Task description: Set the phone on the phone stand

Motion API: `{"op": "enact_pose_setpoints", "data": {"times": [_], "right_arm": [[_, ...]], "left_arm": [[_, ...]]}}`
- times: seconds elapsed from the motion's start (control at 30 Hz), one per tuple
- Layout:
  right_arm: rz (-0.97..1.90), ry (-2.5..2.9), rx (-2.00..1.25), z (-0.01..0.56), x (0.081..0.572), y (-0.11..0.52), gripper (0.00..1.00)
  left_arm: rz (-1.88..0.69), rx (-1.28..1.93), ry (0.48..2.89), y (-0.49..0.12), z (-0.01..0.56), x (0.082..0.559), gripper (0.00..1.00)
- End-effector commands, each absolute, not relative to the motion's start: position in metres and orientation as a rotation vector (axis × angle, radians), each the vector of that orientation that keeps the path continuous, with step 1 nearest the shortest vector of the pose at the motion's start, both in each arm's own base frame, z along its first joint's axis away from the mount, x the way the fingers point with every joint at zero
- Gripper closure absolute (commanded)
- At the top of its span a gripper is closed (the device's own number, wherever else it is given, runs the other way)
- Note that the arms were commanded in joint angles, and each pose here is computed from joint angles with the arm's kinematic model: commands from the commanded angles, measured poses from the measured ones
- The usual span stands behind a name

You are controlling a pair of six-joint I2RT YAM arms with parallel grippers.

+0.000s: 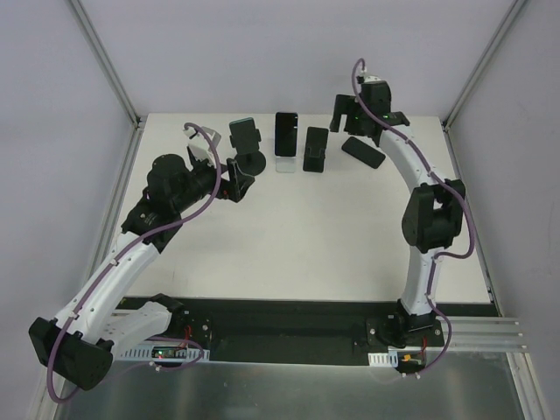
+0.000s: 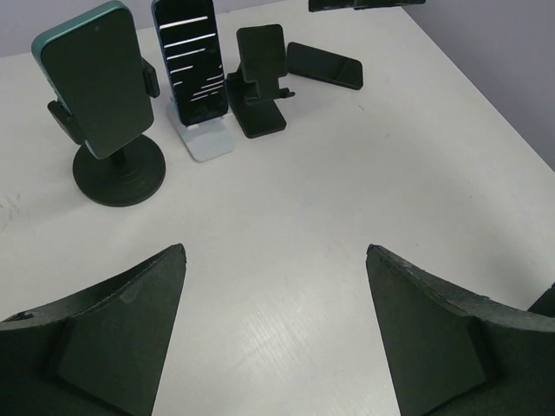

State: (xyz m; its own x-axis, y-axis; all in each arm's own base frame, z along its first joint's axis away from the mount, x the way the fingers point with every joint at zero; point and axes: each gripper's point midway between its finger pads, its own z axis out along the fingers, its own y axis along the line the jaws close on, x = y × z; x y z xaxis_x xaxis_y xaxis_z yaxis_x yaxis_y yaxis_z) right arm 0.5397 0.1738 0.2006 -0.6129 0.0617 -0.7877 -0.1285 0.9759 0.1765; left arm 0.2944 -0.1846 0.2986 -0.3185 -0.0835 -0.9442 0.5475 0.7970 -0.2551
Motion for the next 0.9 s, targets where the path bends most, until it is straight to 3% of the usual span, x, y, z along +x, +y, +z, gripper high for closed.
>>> {"op": "enact_pose_setpoints", "data": {"times": [0.0, 0.5, 0.87], "right_arm": [[0.405, 2.236, 0.126, 0.179, 0.552, 0.127, 0.04], [0.513, 2.236, 0.272, 0.103, 0.623, 0.052, 0.04], [0.549, 2.285, 0.291, 0.070, 0.632, 0.037, 0.04]], "left_arm": [[-0.699, 0.377, 1.774, -0.189, 0.302, 0.294, 0.17], [-0.799, 0.418, 1.822, -0.206, 0.291, 0.293, 0.18], [-0.799, 0.421, 1.848, -0.208, 0.282, 0.296, 0.18]]}}
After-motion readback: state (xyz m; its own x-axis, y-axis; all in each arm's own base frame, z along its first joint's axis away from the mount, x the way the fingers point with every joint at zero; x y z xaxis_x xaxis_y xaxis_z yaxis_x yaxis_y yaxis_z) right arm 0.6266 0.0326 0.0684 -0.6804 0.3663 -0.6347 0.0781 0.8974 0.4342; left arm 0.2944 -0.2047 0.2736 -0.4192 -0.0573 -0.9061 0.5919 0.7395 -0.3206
